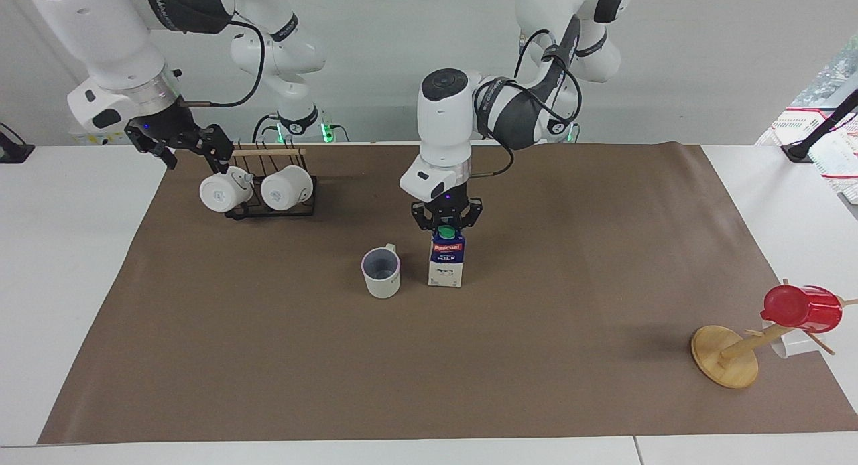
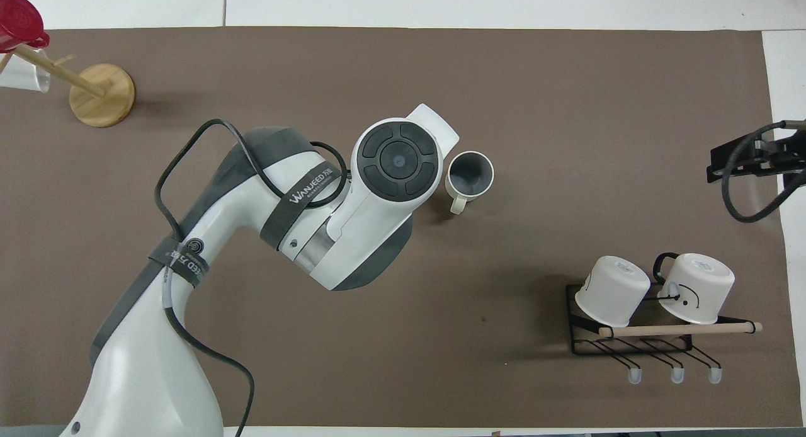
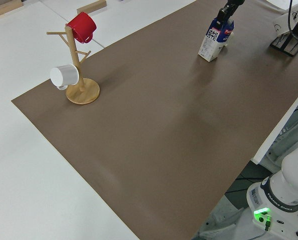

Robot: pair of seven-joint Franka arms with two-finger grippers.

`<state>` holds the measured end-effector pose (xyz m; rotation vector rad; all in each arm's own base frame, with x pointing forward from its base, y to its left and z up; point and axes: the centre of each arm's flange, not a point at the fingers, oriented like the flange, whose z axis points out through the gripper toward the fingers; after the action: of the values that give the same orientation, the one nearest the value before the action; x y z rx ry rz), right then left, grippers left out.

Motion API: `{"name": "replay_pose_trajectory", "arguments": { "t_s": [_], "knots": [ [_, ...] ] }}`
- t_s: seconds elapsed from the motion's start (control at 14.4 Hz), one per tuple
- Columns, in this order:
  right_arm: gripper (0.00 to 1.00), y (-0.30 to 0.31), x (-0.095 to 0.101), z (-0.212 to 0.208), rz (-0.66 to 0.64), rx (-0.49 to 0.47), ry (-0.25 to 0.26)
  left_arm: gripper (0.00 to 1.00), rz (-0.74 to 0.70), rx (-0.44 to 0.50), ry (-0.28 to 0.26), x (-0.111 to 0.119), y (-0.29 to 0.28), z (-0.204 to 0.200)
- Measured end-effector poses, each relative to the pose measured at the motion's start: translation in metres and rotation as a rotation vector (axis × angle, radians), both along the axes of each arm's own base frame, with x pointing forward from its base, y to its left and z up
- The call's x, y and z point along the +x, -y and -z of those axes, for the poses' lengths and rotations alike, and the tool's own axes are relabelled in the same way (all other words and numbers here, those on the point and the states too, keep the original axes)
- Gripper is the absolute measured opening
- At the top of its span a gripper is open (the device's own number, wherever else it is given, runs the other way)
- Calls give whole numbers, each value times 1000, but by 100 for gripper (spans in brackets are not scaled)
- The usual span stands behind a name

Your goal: Place cup and milk on table

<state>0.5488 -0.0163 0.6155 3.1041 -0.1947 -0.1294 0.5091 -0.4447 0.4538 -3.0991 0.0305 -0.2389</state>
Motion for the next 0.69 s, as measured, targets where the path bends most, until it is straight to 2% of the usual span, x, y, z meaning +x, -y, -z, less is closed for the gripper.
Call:
{"name": "replay_pose_trajectory", "arguments": {
  "t_s": [0.35, 0.69],
  "knots": [
    [100, 0, 0, 0, -26, 2, 0, 41, -93, -20, 8, -1, 2, -2],
    [100, 1, 0, 0, -26, 2, -1, 41, -103, -51, 32, 2, 6, -5]
  ]
}}
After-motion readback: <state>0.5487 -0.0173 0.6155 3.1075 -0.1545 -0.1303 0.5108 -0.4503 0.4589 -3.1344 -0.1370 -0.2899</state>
